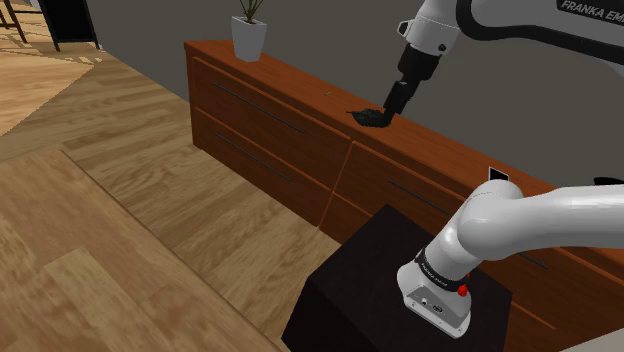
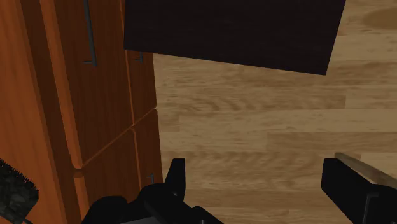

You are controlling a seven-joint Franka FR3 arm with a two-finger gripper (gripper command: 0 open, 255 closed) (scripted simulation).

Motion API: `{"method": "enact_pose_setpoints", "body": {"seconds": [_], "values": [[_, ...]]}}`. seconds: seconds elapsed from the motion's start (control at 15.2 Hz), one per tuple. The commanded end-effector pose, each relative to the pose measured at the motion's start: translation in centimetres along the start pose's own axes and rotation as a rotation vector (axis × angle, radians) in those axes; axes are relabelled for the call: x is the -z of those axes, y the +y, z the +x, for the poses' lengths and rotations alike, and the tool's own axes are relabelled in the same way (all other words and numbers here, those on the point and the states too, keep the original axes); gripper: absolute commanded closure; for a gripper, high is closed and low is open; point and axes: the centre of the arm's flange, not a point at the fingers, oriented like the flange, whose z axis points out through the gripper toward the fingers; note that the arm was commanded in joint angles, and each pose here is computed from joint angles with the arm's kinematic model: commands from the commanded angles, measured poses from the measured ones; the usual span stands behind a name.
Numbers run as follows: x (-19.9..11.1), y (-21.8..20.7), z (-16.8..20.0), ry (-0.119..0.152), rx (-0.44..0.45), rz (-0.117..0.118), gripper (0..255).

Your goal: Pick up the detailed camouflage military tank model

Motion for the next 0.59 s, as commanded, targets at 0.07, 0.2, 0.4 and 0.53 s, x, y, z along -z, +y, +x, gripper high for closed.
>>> {"method": "enact_pose_setpoints", "body": {"seconds": [0.07, 0.2, 0.4, 0.53], "values": [[-0.4, 1.3, 0.2, 0.0, 0.015, 0.001, 0], [-1.2, 3.8, 0.6, -0.001, 0.046, 0.002, 0], [-2.5, 7.5, 1.4, -0.002, 0.092, 0.004, 0], [-3.3, 9.9, 2.0, -0.003, 0.122, 0.006, 0]]}}
